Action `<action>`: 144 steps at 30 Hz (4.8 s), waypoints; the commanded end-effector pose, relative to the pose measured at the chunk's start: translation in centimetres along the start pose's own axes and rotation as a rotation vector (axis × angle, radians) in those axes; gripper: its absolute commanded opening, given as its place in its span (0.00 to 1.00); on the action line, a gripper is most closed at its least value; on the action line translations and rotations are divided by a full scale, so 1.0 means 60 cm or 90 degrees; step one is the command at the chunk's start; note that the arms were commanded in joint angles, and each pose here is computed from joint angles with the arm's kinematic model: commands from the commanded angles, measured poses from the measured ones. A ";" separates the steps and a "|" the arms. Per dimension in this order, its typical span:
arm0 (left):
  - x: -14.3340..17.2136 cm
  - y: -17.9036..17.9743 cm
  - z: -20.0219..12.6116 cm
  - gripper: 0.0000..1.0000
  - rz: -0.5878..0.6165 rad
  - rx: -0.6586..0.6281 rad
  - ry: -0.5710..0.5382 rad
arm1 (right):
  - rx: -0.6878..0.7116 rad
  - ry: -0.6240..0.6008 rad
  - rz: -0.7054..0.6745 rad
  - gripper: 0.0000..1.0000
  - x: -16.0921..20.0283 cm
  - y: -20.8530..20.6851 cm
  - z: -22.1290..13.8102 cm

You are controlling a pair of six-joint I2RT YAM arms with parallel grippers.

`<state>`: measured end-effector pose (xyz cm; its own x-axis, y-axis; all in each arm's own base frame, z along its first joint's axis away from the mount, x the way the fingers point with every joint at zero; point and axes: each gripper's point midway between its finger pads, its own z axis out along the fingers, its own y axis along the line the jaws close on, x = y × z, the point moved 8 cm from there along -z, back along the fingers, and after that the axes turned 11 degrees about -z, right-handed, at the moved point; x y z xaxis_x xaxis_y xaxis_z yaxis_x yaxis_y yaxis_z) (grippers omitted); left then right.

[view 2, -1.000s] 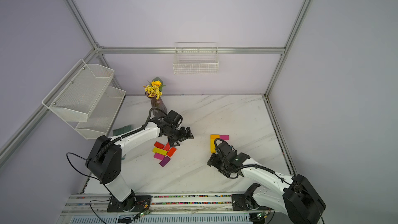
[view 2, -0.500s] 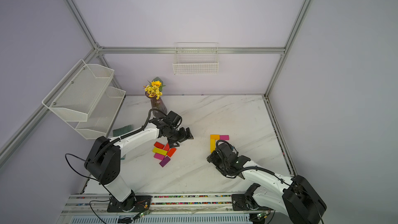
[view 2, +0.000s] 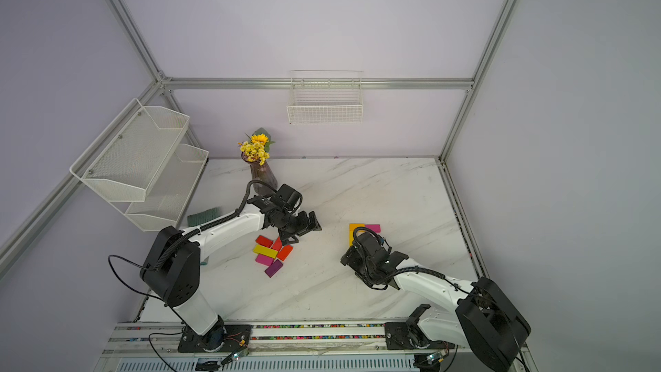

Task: Assemble the letter c with building blocks
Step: Assemble the building block at the center of the board.

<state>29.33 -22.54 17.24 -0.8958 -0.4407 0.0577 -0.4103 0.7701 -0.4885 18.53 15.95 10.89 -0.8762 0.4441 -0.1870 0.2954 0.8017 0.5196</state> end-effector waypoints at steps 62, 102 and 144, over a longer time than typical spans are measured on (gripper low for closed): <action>-0.020 -0.022 -0.009 1.00 -0.003 0.035 -0.009 | 0.002 0.002 0.053 0.84 -0.031 -0.046 0.000; -0.033 -0.036 0.001 1.00 0.005 0.034 0.003 | -0.052 0.029 0.076 0.81 -0.041 -0.011 0.020; -0.028 0.017 -0.053 1.00 -0.022 0.050 -0.035 | -0.083 -0.041 0.038 0.85 -0.124 0.063 -0.110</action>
<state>30.06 -20.14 18.33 -0.8727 -0.4841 0.0639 -0.4440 0.7323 -0.5162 23.91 13.40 19.66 -0.8148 0.5405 -0.2095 0.2748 0.6783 0.6815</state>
